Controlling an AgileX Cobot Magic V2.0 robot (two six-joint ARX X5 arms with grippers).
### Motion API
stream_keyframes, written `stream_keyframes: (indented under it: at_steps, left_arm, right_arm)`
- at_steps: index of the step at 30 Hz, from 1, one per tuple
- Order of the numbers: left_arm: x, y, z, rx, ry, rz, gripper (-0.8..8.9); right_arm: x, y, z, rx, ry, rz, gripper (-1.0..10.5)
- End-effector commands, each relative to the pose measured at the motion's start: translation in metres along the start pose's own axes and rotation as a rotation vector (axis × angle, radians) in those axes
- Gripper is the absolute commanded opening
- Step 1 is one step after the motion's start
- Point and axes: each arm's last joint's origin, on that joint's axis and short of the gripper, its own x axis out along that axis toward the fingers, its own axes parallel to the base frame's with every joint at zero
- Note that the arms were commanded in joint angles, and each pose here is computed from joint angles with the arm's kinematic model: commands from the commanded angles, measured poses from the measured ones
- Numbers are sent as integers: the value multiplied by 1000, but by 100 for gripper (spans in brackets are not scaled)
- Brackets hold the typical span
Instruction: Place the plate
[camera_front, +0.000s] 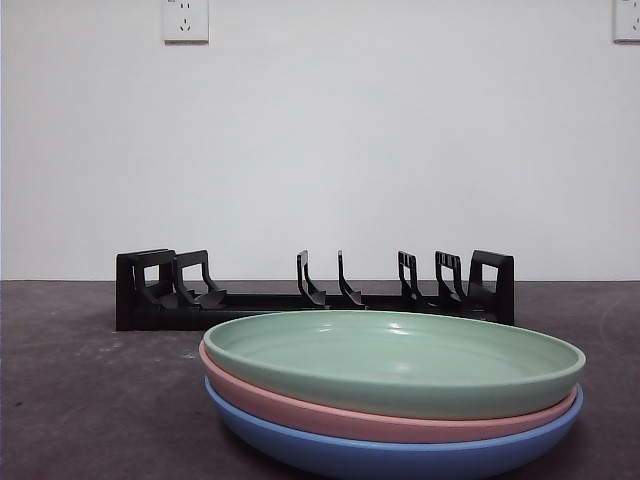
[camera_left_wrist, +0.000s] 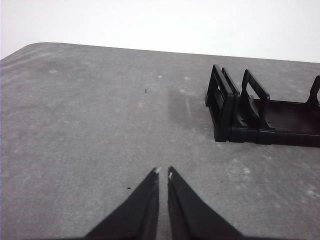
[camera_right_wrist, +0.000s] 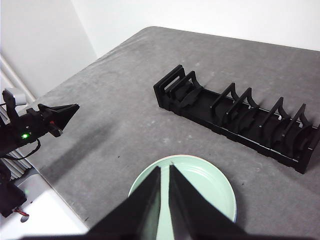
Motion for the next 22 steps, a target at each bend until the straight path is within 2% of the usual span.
stream_keyframes:
  at_steps: [1,15,19,22]
  left_arm:
    - [2,0,-7,-2,27,1,28]
    - [2,0,-7,-2,26,1,28]
    - [2,0,-7,-2,26,1,28]
    - [2,0,-7,-2,26,1,28]
  right_arm:
    - [-3,2,5,8,-23,17,26]
    - [-3,1,4,10,-27,12,26]
    - [3,-6,3,48,-61,-93,26]
    - [19,-17,1,102,-161,-211,26]
